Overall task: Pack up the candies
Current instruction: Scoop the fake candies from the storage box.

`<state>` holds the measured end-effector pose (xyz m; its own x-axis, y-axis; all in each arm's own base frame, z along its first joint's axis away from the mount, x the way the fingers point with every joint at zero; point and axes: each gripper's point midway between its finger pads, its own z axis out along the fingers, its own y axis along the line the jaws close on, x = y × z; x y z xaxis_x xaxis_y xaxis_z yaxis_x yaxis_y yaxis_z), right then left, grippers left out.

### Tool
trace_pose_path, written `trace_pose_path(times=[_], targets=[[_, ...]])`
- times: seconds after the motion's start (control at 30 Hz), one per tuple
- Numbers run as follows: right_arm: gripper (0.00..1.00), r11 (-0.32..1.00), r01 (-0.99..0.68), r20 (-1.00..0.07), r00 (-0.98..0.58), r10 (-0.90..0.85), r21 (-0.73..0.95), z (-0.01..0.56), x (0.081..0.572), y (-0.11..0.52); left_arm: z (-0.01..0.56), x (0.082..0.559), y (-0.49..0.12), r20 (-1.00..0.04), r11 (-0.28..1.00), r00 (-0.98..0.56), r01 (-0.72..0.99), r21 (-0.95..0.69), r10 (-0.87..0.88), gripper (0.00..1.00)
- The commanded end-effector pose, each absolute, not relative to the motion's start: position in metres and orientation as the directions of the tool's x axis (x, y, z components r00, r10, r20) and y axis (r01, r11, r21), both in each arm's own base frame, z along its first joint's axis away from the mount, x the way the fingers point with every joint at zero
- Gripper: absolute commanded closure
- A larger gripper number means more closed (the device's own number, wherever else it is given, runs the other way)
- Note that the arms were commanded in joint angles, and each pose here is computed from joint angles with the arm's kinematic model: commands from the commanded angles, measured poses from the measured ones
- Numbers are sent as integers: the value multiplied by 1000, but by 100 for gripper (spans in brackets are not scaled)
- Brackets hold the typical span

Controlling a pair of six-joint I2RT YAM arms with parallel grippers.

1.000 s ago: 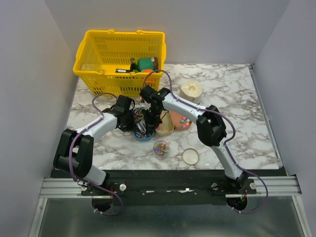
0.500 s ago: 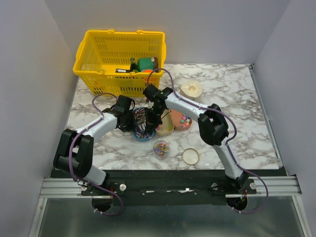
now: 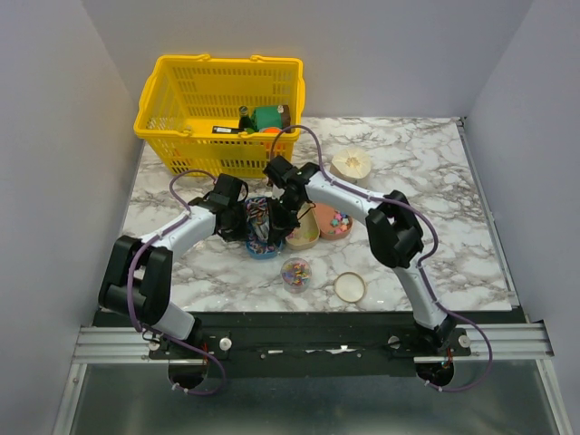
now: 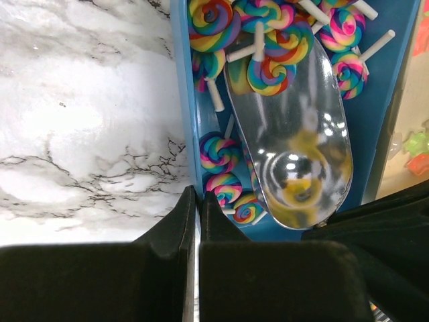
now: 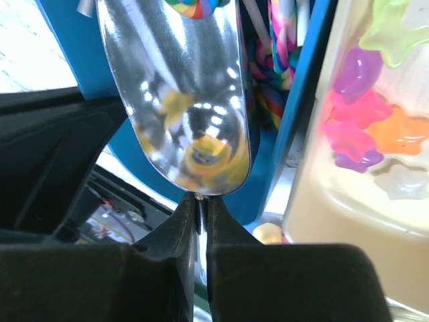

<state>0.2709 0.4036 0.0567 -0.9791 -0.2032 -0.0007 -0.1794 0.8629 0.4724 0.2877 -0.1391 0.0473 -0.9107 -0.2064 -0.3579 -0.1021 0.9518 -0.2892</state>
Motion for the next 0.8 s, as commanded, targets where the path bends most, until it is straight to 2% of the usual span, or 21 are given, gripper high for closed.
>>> trace_pose_path(times=[0.0, 0.23, 0.3, 0.5, 0.77], targets=[[99, 919, -251, -169, -964, -207, 305, 30, 314, 366, 56, 294, -142, -371, 953, -908, -88, -290, -196, 100], [99, 891, -372, -249, -918, -310, 262, 38, 311, 358, 60, 299, -142, -380, 953, -902, -93, -290, -204, 99], [99, 882, -394, -262, -907, -328, 258, 39, 309, 359, 62, 301, -142, -385, 952, -899, -97, -289, -208, 91], [99, 867, -460, -311, -867, -390, 193, 39, 307, 356, 67, 304, -143, -394, 951, -894, -98, -293, -213, 77], [99, 865, -477, -343, -847, -406, 155, 37, 305, 350, 75, 308, -141, -411, 952, -885, -103, -287, -219, 68]])
